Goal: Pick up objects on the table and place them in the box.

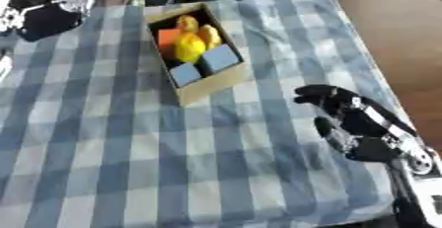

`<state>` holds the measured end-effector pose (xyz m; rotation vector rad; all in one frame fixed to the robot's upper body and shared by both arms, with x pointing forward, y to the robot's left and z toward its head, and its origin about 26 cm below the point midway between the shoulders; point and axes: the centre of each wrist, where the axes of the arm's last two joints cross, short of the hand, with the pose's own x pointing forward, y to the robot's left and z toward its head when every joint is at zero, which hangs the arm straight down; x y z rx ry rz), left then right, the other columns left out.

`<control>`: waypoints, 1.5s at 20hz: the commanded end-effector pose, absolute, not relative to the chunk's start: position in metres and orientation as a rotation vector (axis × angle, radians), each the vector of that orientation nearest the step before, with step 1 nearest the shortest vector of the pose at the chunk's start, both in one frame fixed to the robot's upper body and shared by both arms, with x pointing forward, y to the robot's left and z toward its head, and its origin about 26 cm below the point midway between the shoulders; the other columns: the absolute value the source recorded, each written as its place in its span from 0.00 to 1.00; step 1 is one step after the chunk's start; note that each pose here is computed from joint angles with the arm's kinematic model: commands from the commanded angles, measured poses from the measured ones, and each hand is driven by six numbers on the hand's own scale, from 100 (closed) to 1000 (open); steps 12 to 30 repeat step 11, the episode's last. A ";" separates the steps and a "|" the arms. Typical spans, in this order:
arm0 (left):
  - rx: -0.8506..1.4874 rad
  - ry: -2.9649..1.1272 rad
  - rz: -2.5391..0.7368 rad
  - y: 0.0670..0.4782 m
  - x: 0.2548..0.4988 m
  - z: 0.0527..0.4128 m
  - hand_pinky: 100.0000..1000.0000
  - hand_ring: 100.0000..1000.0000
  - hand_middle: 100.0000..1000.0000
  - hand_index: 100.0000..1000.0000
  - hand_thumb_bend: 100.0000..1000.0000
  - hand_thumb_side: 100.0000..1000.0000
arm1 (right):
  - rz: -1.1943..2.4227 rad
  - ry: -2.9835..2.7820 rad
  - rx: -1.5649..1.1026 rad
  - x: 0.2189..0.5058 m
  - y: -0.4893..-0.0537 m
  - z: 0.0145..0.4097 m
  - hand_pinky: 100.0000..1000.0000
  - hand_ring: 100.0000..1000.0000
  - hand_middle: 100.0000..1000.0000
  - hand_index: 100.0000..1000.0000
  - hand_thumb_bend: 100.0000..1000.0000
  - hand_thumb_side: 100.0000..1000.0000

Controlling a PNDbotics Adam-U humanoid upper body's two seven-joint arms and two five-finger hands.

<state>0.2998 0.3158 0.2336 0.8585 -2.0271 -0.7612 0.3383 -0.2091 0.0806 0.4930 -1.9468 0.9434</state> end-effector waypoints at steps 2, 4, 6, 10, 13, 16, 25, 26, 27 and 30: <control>0.755 -2.100 -0.628 0.314 0.288 0.219 0.66 0.58 0.57 0.74 0.00 0.47 | 0.935 -1.978 0.462 0.338 -0.215 0.089 1.00 0.85 0.84 0.88 0.00 0.27; 0.696 -2.098 -0.560 0.312 0.284 0.202 0.66 0.58 0.57 0.73 0.00 0.52 | 0.920 -1.983 0.455 0.338 -0.217 0.090 1.00 0.85 0.84 0.87 0.00 0.28; 0.645 -2.082 -0.482 0.308 0.281 0.185 0.66 0.57 0.56 0.72 0.00 0.56 | 0.906 -1.992 0.452 0.337 -0.218 0.090 1.00 0.85 0.84 0.87 0.00 0.29; 0.557 -2.051 -0.373 0.299 0.275 0.160 0.66 0.57 0.55 0.72 0.00 0.62 | 0.874 -2.012 0.437 0.337 -0.221 0.093 1.00 0.85 0.84 0.87 0.00 0.31; 0.538 -2.043 -0.356 0.296 0.274 0.155 0.66 0.57 0.56 0.72 0.00 0.63 | 0.867 -2.017 0.434 0.336 -0.222 0.094 1.00 0.85 0.84 0.87 0.00 0.32; 0.538 -2.043 -0.356 0.296 0.274 0.155 0.66 0.57 0.56 0.72 0.00 0.63 | 0.867 -2.017 0.434 0.336 -0.222 0.094 1.00 0.85 0.84 0.87 0.00 0.32; 0.538 -2.043 -0.356 0.296 0.274 0.155 0.66 0.57 0.56 0.72 0.00 0.63 | 0.867 -2.017 0.434 0.336 -0.222 0.094 1.00 0.85 0.84 0.87 0.00 0.32; 0.538 -2.043 -0.356 0.296 0.274 0.155 0.66 0.57 0.56 0.72 0.00 0.63 | 0.867 -2.017 0.434 0.336 -0.222 0.094 1.00 0.85 0.84 0.87 0.00 0.32; 0.538 -2.043 -0.356 0.296 0.274 0.155 0.66 0.57 0.56 0.72 0.00 0.63 | 0.867 -2.017 0.434 0.336 -0.222 0.094 1.00 0.85 0.84 0.87 0.00 0.32; 0.538 -2.043 -0.356 0.296 0.274 0.155 0.66 0.57 0.56 0.72 0.00 0.63 | 0.867 -2.017 0.434 0.336 -0.222 0.094 1.00 0.85 0.84 0.87 0.00 0.32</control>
